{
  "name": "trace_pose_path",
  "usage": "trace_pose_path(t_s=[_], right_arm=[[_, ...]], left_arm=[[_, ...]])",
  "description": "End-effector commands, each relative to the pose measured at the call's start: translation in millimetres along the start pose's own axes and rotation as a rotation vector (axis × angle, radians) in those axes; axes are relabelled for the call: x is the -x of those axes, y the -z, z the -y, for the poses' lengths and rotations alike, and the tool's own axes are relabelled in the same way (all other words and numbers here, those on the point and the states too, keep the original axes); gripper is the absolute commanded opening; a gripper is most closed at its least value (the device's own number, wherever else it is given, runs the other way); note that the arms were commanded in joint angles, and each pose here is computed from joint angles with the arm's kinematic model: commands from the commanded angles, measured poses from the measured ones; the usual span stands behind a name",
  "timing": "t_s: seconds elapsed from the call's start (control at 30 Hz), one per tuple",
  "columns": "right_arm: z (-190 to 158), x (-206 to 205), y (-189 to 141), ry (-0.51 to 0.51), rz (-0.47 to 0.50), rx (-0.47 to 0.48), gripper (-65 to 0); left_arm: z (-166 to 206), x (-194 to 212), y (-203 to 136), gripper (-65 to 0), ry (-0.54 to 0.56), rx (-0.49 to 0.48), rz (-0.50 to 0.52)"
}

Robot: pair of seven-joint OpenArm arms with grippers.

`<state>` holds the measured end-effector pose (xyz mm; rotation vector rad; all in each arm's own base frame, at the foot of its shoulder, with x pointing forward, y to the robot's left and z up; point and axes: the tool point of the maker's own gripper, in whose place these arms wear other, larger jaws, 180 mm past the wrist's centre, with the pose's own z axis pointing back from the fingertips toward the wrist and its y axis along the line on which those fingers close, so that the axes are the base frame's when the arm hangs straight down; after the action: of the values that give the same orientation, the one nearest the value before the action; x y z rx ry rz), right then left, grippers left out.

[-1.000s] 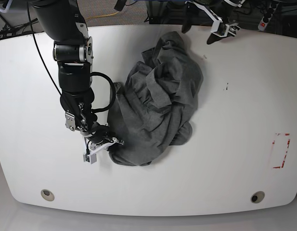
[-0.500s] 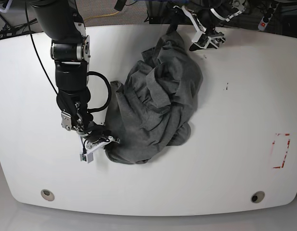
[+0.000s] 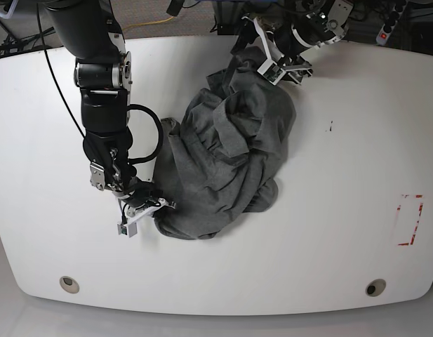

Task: Fold the T-shirt properly
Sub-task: 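Reach the left gripper to the shirt's opposite edge and grasp it, then lift the shirt with both grippers and stretch it apart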

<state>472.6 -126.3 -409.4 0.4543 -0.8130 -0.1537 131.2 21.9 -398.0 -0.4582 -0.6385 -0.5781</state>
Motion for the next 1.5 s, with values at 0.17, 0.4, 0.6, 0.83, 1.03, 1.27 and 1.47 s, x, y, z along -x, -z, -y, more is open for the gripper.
trace_pose_path(t_s=[0.17,0.4,0.6,0.83,1.03,1.27,1.47], right_arm=[[-11.1,-38.2,-3.5,-0.024,0.083,-0.029,-65.0],[-12.3,-56.4,-11.8,-0.054,0.128,-0.031,-65.0],[-21.3,-70.5,-19.4,-0.088,0.143,-0.045,-65.0],[-31.8,-94.5,-34.1,-0.145,0.176,-0.057,-65.0],[-40.7,-121.6,-51.7,-0.204,0.226,-0.061,-65.0],[-47.9,-164.2,-70.1,-0.259,0.283,-0.056,-65.0],[-65.1,-212.1,-87.8,-0.293,0.362,-0.067,-65.0]], left_arm=[[-2.3,2.2,1.4,-35.8,-0.01,0.001,0.004],[-28.0,24.2,0.8,-43.5,-0.028,-0.053,-0.054],[-76.3,29.9,-13.6,-63.6,-0.073,-0.186,-0.055],[-121.5,19.9,-39.0,-63.2,-0.094,-0.319,-0.014],[-163.9,-1.1,-72.0,-63.5,-0.093,-0.46,0.057],[-218.1,-38.7,-119.3,-63.5,-0.109,-0.654,0.19],[-256.7,-68.5,-159.0,-63.5,-0.108,-0.791,0.293]])
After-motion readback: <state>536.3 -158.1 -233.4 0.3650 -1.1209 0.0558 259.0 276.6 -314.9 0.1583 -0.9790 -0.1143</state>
